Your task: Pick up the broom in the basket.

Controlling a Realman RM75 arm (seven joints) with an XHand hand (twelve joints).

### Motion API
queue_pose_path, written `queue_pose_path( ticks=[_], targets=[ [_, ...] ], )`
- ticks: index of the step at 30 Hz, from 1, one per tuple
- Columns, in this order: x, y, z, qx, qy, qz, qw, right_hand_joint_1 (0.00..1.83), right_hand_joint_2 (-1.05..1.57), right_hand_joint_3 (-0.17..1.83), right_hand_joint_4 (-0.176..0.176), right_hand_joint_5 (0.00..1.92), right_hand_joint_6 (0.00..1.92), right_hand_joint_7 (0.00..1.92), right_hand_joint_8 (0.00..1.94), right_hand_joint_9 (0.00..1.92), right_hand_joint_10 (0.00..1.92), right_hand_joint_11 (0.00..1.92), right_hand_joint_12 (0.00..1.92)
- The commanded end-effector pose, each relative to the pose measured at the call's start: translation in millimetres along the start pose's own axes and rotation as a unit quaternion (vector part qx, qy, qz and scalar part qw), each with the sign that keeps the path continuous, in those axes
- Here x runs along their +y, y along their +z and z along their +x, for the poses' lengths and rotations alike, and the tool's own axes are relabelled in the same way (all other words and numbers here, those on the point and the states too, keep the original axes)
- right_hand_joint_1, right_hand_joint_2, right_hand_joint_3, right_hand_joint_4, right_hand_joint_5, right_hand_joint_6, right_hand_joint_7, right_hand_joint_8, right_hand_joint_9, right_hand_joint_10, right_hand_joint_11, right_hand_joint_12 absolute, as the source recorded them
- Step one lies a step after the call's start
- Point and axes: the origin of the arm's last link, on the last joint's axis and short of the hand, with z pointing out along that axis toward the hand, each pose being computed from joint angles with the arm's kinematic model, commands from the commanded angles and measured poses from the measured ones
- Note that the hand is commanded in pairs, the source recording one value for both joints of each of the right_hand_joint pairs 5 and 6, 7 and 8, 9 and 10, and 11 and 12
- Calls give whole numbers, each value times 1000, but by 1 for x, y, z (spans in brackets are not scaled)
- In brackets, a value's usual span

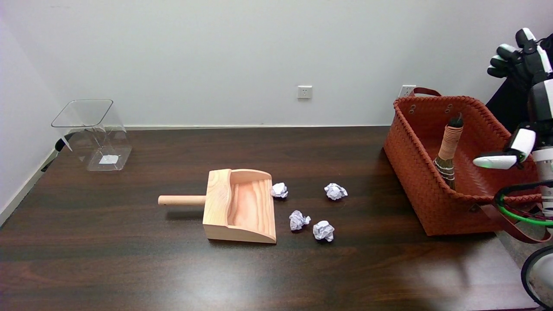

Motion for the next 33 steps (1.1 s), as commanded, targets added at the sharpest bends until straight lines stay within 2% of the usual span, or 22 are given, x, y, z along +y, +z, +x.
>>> queue_pose_path(
  ticks=[1,8,15,20,24,30,33],
  targets=[
    [2,12,18,-4,133,-7,991,1148,-1011,1027,0,53,53,290,290,459,459,549,549],
    [16,5,-5,-42,197,-70,977,1156,-1005,1020,0,50,50,252,252,434,434,542,542],
    [21,12,-42,-100,232,-82,964,1146,-961,1011,0,65,65,232,232,401,401,489,489],
    [24,18,-75,-133,275,-91,948,1204,-920,989,0,68,68,215,215,373,373,451,451],
    [31,20,-84,-128,287,-99,944,1200,-913,1003,0,68,68,212,212,365,365,448,448],
    [49,13,-76,-116,273,-134,946,1203,-909,1030,0,68,68,198,198,332,332,415,415],
    [54,7,-75,-109,291,-146,939,1197,-901,1042,0,68,68,211,211,338,338,418,418]
  ],
)
